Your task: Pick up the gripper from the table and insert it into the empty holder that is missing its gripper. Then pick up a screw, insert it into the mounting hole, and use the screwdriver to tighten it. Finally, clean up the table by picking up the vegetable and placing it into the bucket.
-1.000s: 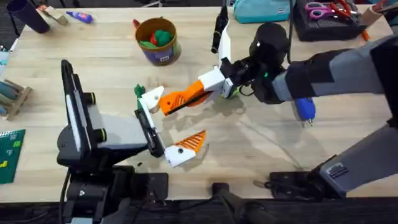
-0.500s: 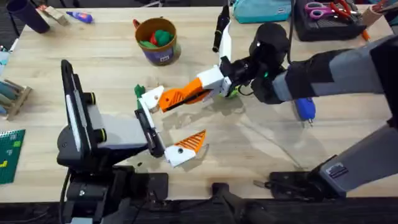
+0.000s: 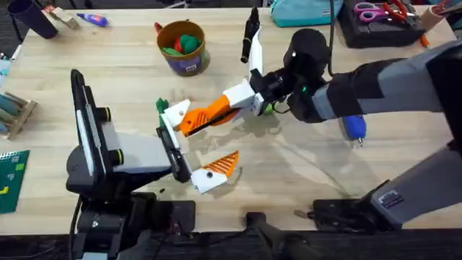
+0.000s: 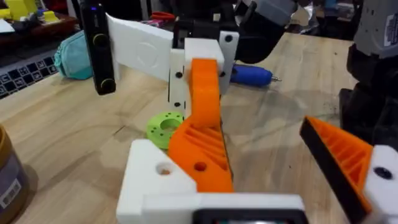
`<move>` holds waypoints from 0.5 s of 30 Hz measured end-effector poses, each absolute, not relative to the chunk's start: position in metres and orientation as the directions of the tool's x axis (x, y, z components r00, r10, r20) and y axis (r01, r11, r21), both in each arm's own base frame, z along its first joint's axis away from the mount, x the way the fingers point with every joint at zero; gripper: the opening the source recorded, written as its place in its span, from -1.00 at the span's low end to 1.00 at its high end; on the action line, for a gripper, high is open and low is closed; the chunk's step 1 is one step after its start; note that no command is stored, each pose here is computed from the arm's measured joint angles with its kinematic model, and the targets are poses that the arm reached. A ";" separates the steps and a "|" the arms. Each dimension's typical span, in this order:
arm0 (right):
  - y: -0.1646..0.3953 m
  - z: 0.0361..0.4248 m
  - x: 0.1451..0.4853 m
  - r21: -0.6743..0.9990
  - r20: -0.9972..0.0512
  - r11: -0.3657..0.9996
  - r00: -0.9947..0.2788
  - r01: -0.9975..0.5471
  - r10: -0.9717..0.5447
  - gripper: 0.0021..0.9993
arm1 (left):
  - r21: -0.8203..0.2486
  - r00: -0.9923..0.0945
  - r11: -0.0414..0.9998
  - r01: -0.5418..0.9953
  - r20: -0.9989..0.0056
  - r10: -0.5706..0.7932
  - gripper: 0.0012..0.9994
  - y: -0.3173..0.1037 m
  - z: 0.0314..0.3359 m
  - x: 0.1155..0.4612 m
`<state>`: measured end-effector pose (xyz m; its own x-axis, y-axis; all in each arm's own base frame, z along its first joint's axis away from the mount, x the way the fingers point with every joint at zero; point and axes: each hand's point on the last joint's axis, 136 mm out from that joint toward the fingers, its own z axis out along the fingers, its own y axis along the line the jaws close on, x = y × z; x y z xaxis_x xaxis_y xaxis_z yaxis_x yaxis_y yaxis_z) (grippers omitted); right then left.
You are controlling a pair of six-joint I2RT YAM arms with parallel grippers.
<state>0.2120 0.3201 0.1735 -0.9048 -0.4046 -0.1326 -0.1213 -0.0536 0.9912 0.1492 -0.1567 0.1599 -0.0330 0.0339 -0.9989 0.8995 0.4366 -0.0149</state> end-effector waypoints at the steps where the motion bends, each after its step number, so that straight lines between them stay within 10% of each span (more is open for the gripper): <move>1: 0.320 0.174 0.213 0.991 -0.134 -0.054 -0.904 -0.122 -0.405 -0.99 | -0.014 -0.033 0.437 0.899 -0.999 0.034 0.97 -0.157 0.160 0.149; 15: 0.332 0.174 0.230 0.988 -0.157 -0.070 -0.888 -0.141 -0.433 -0.99 | -0.012 -0.031 0.442 0.897 -0.999 0.035 0.97 -0.156 0.160 0.150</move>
